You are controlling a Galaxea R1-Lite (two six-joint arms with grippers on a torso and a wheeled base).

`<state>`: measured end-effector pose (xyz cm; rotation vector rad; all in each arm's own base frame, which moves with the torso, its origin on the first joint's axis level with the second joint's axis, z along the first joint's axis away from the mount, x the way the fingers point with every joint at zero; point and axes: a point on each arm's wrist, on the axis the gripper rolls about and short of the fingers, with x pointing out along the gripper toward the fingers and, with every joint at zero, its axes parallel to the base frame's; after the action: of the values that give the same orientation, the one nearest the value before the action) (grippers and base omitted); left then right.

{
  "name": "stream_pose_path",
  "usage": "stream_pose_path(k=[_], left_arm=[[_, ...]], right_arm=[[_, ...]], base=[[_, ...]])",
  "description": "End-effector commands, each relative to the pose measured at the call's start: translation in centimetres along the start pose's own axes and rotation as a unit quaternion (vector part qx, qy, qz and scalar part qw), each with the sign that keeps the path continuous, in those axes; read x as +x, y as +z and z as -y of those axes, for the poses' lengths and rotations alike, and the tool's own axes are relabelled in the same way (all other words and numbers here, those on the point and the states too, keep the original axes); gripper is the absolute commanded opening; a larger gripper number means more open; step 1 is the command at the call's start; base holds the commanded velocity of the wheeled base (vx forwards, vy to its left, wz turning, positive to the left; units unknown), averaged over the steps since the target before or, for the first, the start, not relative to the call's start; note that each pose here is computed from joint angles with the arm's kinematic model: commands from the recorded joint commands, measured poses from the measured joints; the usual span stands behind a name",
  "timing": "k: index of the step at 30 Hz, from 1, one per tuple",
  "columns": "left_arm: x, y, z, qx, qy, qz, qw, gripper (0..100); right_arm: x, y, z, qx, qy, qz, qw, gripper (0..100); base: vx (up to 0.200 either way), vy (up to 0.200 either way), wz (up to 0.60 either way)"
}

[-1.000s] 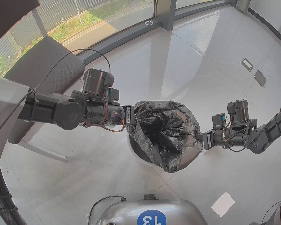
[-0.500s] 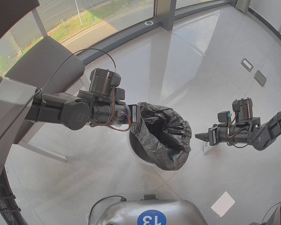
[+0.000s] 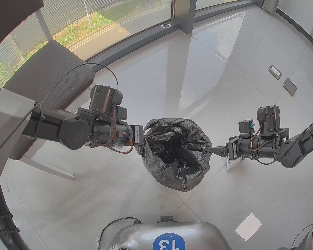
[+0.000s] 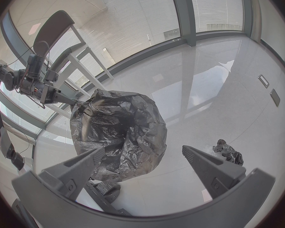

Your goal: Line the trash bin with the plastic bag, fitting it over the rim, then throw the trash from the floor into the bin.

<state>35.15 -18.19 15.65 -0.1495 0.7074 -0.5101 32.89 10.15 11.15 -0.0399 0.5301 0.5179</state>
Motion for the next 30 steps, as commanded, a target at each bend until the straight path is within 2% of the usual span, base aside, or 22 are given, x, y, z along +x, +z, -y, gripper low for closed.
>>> stream_pose_path(k=[1, 8, 16, 23, 30], left_arm=[[-1.0, -0.7, -1.2, -0.009, 0.015, -0.008, 0.9998, 0], [-1.3, -1.5, -3.1, -0.004, 0.034, -0.011, 0.9993, 0], [-1.7, -1.6, -3.9, -0.002, 0.042, -0.012, 0.999, 0], [-2.2, -1.7, -5.7, 0.003, 0.061, -0.014, 0.998, 0], [-2.5, -1.5, -6.4, -0.003, 0.069, -0.009, 0.9976, 0]], right_arm=[[-0.1, 0.1, -0.6, -0.005, 0.007, 0.003, 1.0, 100], [-0.1, 0.1, -0.7, -0.006, 0.009, 0.002, 0.9999, 100], [-0.1, 0.1, -0.7, -0.007, 0.009, 0.003, 0.9999, 100], [-0.1, 0.0, -0.7, -0.006, 0.009, 0.003, 0.9999, 100], [-0.1, 0.1, -0.8, -0.008, 0.01, 0.004, 0.9999, 100]], base=[[0.0, 0.0, 0.0], [0.0, 0.0, 0.0], [0.0, 0.0, 0.0], [0.0, 0.0, 0.0], [0.0, 0.0, 0.0]])
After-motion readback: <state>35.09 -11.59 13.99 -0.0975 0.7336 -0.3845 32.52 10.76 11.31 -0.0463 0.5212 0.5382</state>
